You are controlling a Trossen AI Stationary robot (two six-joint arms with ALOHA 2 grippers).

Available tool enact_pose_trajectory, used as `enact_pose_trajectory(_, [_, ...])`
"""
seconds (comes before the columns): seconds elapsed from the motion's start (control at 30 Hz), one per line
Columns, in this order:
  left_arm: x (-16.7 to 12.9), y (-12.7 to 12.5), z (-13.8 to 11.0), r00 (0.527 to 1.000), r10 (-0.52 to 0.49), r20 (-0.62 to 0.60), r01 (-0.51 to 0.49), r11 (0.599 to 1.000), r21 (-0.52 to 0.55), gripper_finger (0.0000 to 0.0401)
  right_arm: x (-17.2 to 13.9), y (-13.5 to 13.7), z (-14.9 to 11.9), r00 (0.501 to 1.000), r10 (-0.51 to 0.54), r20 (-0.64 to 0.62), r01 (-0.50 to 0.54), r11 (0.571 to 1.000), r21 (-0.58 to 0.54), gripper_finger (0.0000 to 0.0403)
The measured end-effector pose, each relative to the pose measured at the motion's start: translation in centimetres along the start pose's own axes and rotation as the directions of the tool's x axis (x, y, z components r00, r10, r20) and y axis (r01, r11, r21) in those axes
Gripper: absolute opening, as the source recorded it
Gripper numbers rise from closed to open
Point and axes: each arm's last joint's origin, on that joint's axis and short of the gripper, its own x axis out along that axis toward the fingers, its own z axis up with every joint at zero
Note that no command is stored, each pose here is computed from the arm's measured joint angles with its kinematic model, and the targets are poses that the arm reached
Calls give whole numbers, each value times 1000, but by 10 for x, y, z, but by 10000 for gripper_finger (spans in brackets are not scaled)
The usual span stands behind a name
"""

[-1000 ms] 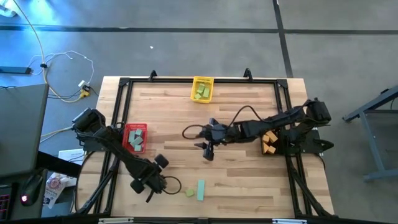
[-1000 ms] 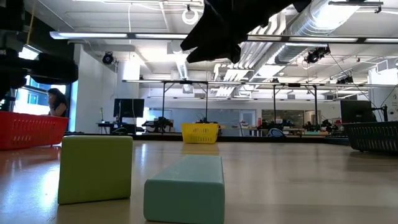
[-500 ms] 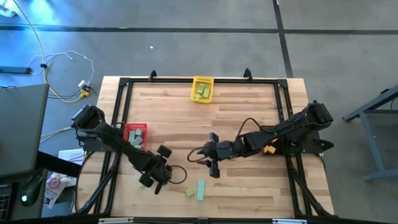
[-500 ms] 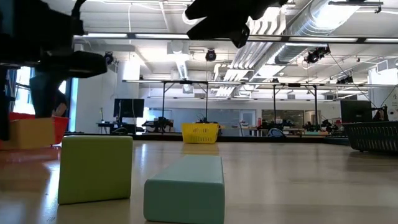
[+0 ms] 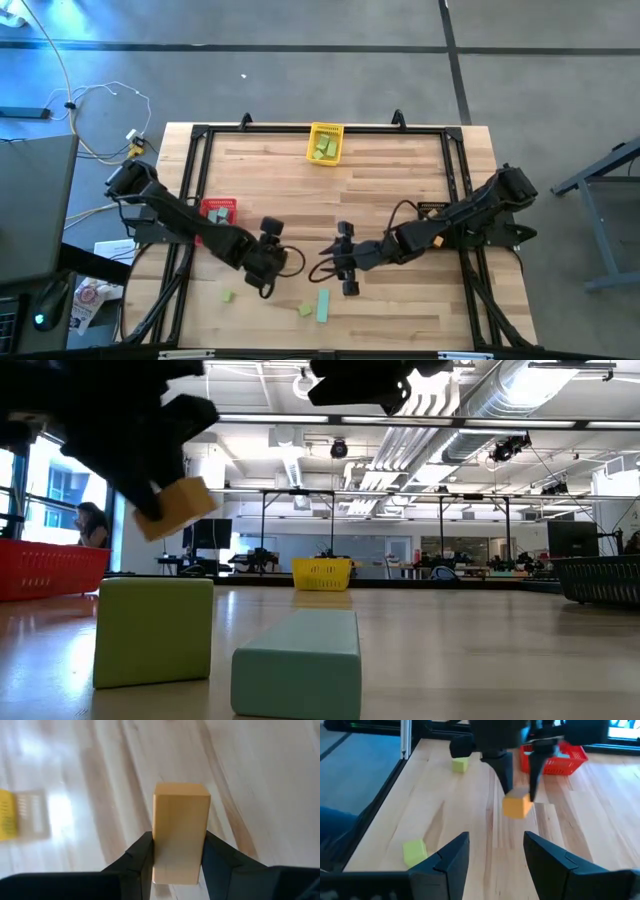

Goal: Sort & place blocks by color
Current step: Put the orange block into the black bin

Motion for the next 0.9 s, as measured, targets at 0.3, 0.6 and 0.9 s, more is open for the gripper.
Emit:
enact_pose_trajectory(0.3, [-2, 8, 21, 976, 75, 203, -58, 994, -89, 104, 0, -1, 1, 998, -66, 16, 67, 995, -68, 174])
enact_pose_trajectory(0.6, [-7, 13, 36, 926, 194, 323, -140, 973, -182, 105, 0, -2, 1, 995, -101, 21, 103, 988, -111, 174])
enact_pose_trajectory(0.9, [-8, 15, 40, 908, 208, 364, -134, 967, -218, 106, -1, -4, 1, 983, -179, 31, 181, 971, -157, 174])
